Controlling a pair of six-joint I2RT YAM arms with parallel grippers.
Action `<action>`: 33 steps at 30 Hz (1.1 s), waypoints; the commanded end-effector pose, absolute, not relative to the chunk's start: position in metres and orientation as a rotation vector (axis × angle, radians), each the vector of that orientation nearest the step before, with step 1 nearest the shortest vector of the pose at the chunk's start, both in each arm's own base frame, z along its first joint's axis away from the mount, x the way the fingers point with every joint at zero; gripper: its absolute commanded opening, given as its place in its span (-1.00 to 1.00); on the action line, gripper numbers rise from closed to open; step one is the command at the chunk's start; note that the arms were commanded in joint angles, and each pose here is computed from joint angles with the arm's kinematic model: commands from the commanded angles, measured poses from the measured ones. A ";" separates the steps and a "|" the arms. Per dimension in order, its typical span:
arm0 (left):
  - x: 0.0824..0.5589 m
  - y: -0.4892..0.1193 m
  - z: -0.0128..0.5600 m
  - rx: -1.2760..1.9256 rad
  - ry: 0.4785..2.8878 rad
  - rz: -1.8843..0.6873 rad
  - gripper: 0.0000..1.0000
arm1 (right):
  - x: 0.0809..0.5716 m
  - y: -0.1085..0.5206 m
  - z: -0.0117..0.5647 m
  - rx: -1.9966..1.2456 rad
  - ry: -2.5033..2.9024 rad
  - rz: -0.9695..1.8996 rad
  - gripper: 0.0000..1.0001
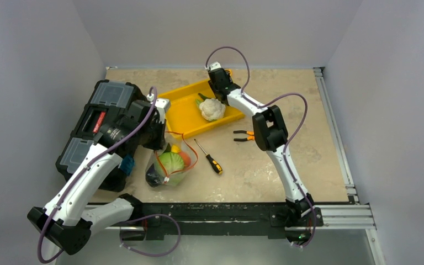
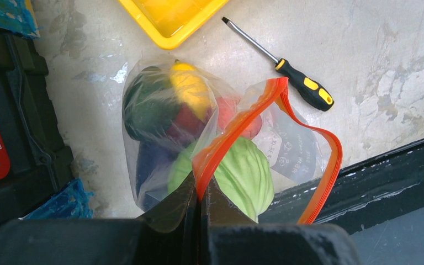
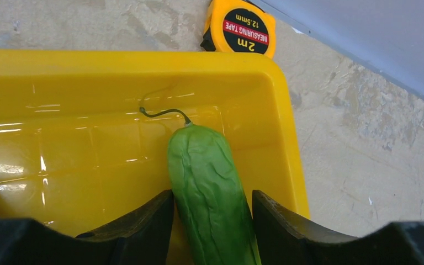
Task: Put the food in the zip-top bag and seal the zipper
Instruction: Pick up the fake vegetable from the bin, then place the fake vegetable in the zipper food storage bag.
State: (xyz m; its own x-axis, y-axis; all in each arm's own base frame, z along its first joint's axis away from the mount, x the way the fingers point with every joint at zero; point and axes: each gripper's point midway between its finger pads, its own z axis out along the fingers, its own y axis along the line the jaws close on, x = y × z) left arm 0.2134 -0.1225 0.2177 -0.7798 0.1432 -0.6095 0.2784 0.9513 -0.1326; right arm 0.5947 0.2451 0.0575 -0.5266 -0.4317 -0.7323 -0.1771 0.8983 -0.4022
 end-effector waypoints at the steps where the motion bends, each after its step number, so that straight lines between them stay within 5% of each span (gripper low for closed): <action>1: 0.218 -0.130 0.232 0.282 2.420 -0.333 -1.00 | 0.600 0.248 0.067 -0.429 2.101 -0.362 -0.02; 10: 0.213 -0.129 0.230 0.282 2.427 -0.343 -1.00 | 0.592 0.259 0.146 -0.371 2.031 -0.241 -0.59; 20: 0.207 -0.127 0.232 0.249 2.414 -0.365 -1.00 | 0.544 0.258 0.297 -0.262 1.859 -0.001 -0.76; 25: 0.206 -0.125 0.230 0.238 2.413 -0.360 -1.00 | 0.492 0.291 0.297 -0.263 1.900 0.393 -0.94; 33: 0.207 -0.127 0.228 0.253 2.422 -0.360 -1.00 | 0.364 0.340 0.260 -0.459 1.835 1.098 -0.96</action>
State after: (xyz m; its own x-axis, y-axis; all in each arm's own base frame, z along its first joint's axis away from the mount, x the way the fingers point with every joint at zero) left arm 0.2043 -0.1222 0.2233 -0.7725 0.1014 -0.6268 0.2647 0.9487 -0.1727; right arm 0.4261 0.2986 0.2613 -0.4102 0.0672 -0.9095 -0.5141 0.8067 0.2915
